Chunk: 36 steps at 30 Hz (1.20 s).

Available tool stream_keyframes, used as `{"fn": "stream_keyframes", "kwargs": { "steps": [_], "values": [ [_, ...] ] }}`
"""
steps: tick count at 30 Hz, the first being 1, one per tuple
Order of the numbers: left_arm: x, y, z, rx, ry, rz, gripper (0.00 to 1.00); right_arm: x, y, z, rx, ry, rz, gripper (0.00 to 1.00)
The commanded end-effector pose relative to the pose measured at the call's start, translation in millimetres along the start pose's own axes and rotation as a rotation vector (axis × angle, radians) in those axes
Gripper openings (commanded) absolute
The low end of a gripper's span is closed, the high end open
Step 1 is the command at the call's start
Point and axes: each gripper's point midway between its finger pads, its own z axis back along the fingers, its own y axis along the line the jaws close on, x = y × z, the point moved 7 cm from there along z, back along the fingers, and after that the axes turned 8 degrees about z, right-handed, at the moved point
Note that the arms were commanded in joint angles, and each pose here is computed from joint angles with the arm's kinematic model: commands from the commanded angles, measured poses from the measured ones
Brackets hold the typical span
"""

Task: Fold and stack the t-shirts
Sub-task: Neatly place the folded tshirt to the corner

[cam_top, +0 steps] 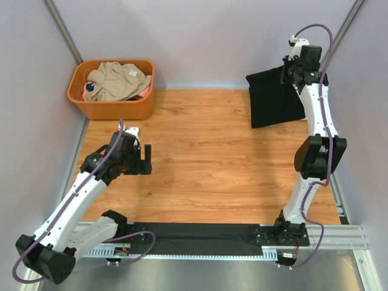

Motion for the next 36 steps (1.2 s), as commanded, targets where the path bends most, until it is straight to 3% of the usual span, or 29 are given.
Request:
{"fn": "stream_keyframes", "kwargs": {
  "steps": [1,14,19,23,24,26,27,31,36],
  "values": [
    [3,0,0,0.001,-0.022,-0.007,0.9,23,-16,1,-0.042,-0.079,0.029,0.0],
    [-3,-6,-7,0.035,0.022,-0.049,0.9,25,-54,-32,-0.07,-0.141,0.026,0.0],
    [-3,-6,-9,0.041,0.029,-0.049,0.9,0,-81,-69,-0.123,-0.117,-0.007,0.0],
    [-4,-6,-12,0.052,0.044,-0.052,0.9,-16,-99,-114,-0.193,-0.18,-0.04,0.01],
    [-4,-6,-13,0.052,0.046,-0.052,0.9,-34,-100,-136,-0.201,-0.159,-0.05,0.18],
    [-3,-6,-12,0.054,0.043,-0.052,0.9,-30,-112,-149,-0.286,-0.214,-0.091,0.66],
    [-4,-5,-11,0.054,0.042,-0.05,0.9,-49,-112,-168,-0.295,-0.193,-0.109,1.0],
    [-3,-5,-10,0.047,0.033,-0.048,0.89,-29,-115,-161,-0.435,-0.243,-0.125,1.0],
    [-3,-6,-6,0.032,0.021,-0.048,0.9,17,-107,-106,-0.499,-0.332,-0.166,1.0]
  ]
}}
